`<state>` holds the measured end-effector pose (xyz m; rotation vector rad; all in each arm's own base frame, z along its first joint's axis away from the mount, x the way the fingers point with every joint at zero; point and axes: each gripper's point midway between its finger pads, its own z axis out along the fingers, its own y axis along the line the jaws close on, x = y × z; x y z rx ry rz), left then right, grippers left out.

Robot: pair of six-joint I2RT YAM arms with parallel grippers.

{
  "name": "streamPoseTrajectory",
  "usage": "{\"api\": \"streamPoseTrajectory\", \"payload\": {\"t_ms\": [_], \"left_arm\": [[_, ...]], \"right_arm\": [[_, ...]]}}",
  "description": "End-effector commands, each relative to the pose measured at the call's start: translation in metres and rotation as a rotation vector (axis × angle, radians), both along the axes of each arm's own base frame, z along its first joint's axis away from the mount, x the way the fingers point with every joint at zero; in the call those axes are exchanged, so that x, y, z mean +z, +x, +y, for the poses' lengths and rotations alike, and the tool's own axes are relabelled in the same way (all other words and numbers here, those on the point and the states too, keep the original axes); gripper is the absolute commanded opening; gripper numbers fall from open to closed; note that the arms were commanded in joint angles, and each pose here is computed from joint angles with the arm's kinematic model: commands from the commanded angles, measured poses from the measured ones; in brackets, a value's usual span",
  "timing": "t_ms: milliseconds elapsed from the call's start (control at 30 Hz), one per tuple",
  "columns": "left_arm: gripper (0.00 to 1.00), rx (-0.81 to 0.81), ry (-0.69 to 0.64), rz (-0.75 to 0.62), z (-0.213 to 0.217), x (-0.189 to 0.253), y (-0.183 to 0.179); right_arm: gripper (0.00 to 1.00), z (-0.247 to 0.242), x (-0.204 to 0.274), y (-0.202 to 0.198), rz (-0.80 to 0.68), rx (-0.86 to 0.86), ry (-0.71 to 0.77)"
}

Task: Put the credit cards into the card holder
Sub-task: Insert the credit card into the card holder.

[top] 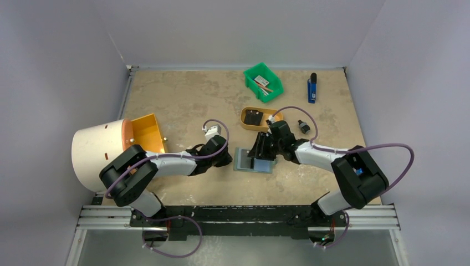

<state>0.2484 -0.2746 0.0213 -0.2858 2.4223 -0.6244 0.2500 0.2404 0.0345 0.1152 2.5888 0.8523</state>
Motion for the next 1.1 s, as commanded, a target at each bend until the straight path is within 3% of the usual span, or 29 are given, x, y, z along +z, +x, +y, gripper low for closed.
{"api": "streamPoseTrajectory", "payload": {"t_ms": [0, 1067], "left_arm": [[0.04, 0.007, -0.003, -0.026, 0.001, 0.006, 0.002], [0.03, -0.018, 0.014, -0.032, -0.001, 0.005, 0.003]], "right_arm": [[0.50, 0.011, 0.014, 0.010, -0.045, 0.030, 0.033], [0.48, 0.043, 0.030, 0.008, -0.053, 0.113, 0.139]]}}
